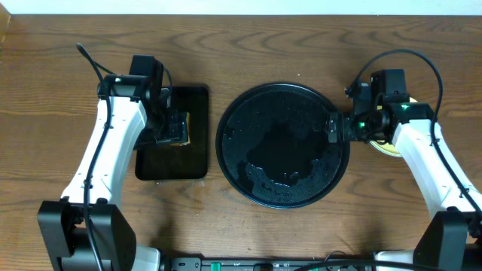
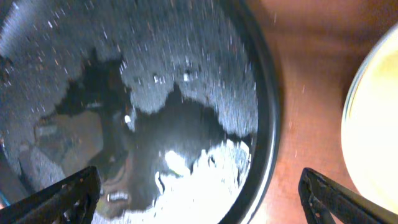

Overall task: Clean dirty plates on tray and stack at the side
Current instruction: 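Release the yellow plate and pull the right gripper back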

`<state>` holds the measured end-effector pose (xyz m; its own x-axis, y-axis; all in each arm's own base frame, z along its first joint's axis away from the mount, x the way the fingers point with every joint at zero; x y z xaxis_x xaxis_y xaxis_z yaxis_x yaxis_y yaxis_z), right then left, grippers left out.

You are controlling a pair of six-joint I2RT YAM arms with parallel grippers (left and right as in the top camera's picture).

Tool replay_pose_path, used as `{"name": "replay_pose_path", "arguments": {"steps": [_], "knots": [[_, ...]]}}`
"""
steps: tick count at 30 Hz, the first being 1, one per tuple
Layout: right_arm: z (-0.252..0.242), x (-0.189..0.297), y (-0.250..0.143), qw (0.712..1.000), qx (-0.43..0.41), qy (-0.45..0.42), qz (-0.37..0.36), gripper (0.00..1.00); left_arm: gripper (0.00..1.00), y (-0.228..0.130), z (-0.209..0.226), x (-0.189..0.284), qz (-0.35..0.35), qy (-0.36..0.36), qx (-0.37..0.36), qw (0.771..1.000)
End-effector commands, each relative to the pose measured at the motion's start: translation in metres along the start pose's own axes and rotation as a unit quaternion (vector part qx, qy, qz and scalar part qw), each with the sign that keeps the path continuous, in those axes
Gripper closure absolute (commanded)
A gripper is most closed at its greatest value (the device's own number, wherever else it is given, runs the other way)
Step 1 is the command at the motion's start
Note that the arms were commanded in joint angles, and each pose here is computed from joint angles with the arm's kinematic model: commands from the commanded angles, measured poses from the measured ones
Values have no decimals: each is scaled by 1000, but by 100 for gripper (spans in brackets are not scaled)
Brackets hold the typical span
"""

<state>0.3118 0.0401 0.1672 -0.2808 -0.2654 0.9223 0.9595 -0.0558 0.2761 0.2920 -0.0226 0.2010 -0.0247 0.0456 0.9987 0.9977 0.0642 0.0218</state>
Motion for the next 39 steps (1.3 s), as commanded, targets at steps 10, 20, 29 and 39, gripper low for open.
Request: {"name": "replay_pose_path", "arguments": {"steps": [10,20,29,39], "knots": [[6,68,-38,990,26,-33,-136,1,20,-51,4,32,-149,-22,-7,989],[3,113,-81,965,41,-65,-249,1,20,-124,10,76,-378,-49,-23,924],[3,114,-86,967,40,-66,-242,1,20,-145,13,93,-430,-57,-25,901],[2,112,-88,970,38,-68,-232,1,20,-145,13,92,-429,-56,-25,901]]}}
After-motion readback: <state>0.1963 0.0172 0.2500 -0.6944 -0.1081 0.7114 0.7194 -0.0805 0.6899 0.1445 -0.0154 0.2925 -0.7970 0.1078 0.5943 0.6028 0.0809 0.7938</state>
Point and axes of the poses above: each gripper's point midway between its finger pads, its own x axis back along the fingers, its own z axis along the line the jaws close on, y = z × x, the point moved 8 cm from there along x, back along the fingers, and after that the axes turned 4 degrees about -x, right-handed, at the moved point
